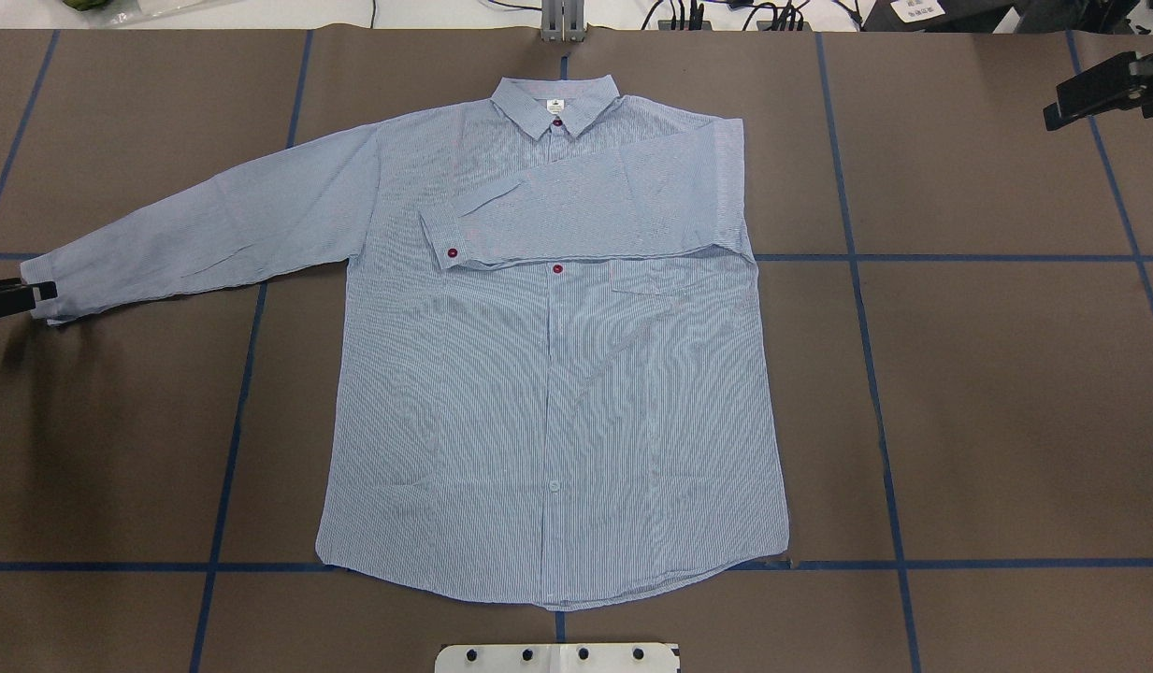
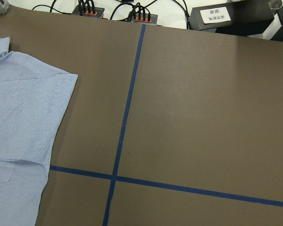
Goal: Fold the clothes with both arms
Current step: 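Lower the left gripper to the cuff of the other sleeve and grasp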
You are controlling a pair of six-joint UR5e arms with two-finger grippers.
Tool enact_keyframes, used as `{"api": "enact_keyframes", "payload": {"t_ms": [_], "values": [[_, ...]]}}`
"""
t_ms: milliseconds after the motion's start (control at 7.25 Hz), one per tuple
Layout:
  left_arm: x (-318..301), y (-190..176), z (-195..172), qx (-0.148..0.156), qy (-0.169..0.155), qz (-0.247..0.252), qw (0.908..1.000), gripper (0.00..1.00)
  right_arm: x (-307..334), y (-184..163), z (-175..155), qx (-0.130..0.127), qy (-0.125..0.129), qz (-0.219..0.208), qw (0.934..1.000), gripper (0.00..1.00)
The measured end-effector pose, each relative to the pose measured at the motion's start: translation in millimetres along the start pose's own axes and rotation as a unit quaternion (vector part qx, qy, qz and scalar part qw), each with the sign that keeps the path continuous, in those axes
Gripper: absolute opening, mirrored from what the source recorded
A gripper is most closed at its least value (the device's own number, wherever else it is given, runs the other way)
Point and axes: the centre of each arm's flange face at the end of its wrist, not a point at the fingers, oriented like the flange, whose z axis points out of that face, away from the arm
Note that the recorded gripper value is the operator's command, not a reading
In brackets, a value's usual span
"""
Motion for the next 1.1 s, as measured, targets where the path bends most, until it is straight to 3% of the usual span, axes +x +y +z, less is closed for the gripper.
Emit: {"api": "enact_keyframes", "payload": {"t_ms": [276,552,828,1103], "values": [[-0.5,0.4,-0.4,0.001,0.0,0.001,1.0,0.25,-0.3,-0.2,-0.2,0.0,0.0,0.0,1.0,1.0],[-0.6,0.4,-0.5,0.001,0.0,0.001,1.0,0.2,-0.8,-0.6,-0.6,0.001,0.0,-0.001,1.0,1.0],[-2.2,2.2,-1.8,0.001,-0.001,0.001,1.0,0.0,-1.0,-0.8,-0.7,0.001,-0.001,-0.001,1.0,1.0],[-5.5,6.7,-6.5,-0.001,-0.002,0.002,1.0,0.0,-1.0,-0.9,-0.7,0.001,-0.001,-0.001,1.0,1.0]]}}
